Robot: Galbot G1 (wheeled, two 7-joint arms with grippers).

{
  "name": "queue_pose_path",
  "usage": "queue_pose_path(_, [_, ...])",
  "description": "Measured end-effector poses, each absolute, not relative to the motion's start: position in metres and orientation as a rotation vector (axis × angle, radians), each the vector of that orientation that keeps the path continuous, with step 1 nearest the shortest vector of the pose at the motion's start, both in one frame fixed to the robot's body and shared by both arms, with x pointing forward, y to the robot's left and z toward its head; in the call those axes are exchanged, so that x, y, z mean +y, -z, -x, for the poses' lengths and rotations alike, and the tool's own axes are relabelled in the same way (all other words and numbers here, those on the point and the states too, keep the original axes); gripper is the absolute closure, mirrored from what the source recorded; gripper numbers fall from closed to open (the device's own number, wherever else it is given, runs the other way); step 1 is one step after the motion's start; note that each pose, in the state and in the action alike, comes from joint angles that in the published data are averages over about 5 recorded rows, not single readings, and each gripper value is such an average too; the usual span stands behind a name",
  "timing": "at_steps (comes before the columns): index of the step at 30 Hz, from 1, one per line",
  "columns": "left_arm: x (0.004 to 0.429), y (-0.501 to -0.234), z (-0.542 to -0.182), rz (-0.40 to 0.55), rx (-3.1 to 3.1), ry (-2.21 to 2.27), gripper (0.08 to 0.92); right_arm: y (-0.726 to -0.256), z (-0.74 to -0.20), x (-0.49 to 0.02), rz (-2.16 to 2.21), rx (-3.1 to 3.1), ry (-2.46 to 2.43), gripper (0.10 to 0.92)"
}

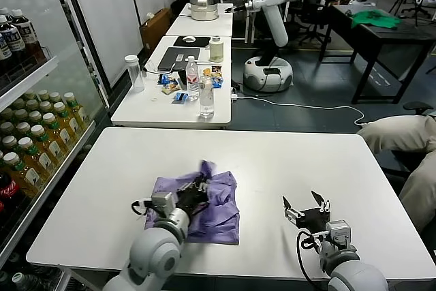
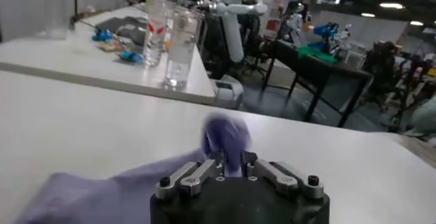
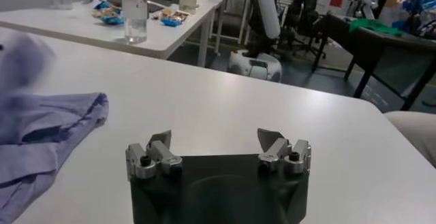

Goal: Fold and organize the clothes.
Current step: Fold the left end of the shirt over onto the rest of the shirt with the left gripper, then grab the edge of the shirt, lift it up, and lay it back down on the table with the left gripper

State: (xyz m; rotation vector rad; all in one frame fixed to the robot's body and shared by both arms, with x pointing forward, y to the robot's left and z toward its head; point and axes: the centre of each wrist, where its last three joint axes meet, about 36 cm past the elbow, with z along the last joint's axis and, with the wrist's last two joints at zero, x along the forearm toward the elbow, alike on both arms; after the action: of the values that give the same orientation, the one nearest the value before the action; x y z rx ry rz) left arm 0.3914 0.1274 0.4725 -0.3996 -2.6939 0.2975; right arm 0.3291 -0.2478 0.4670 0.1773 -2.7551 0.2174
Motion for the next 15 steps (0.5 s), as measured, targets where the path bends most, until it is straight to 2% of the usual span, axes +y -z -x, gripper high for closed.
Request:
queue_pose_path(4, [0.122, -0.479, -0.39, 0.418, -2.704, -0.316, 0.553, -0.466, -0.329, -0.246, -0.181, -2.755, -0.217, 0.2])
queue_pose_path(7, [0.13, -0.479, -0.391, 0.386, -2.715, -0.301, 0.466, -0.466, -0.329, -0.247, -0.181, -2.756, -0.219, 0.2])
queue_pose_path(15, [0.194, -0.452, -0.392, 0.161, -2.693, -0.144, 0.244, -0.464, -0.333, -0.246, -0.181, -2.757, -0.215, 0.2])
